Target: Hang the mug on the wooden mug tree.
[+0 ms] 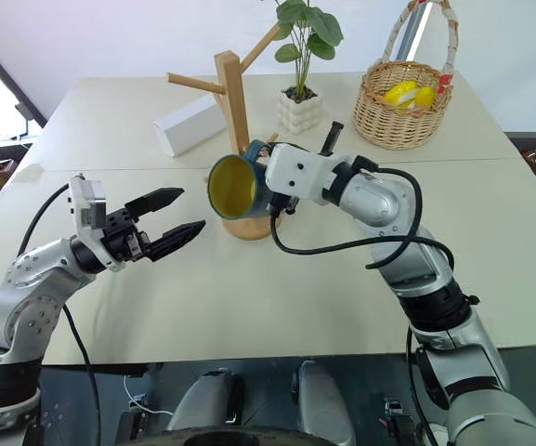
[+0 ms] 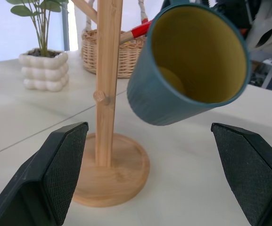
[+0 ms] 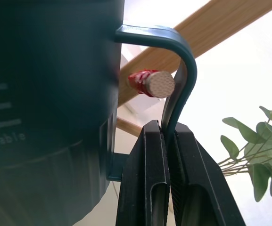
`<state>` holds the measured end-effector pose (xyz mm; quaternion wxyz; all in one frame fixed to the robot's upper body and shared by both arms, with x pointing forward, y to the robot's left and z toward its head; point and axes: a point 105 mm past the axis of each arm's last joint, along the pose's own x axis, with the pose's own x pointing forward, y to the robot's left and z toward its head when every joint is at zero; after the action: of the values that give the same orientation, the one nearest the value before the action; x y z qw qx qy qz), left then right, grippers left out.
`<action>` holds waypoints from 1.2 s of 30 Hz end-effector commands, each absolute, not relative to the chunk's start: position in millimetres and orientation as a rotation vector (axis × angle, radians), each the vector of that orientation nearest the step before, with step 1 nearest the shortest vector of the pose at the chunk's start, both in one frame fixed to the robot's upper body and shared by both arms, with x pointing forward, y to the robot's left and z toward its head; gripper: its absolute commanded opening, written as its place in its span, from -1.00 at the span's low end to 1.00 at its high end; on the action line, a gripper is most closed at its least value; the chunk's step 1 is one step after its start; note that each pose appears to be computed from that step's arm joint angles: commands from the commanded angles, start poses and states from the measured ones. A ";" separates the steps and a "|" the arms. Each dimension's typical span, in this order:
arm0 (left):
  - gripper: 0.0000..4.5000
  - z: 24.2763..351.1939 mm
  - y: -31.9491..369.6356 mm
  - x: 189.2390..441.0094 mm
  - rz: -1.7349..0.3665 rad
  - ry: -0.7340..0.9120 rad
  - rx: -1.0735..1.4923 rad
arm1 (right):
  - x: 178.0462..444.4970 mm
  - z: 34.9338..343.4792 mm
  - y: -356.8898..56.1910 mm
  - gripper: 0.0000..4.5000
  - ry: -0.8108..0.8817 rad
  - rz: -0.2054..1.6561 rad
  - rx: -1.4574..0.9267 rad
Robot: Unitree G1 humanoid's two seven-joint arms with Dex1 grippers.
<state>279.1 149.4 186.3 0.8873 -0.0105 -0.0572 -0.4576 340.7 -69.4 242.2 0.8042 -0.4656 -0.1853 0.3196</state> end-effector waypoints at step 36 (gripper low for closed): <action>1.00 107.5 240.1 312.4 -0.284 -0.005 -0.066 | 325.3 130.1 -194.9 0.10 -0.138 0.371 -0.130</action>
<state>313.2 235.2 95.7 0.9873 -0.0428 0.0244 -0.1509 325.7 -196.4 122.4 0.9795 -0.0647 -0.0450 0.1854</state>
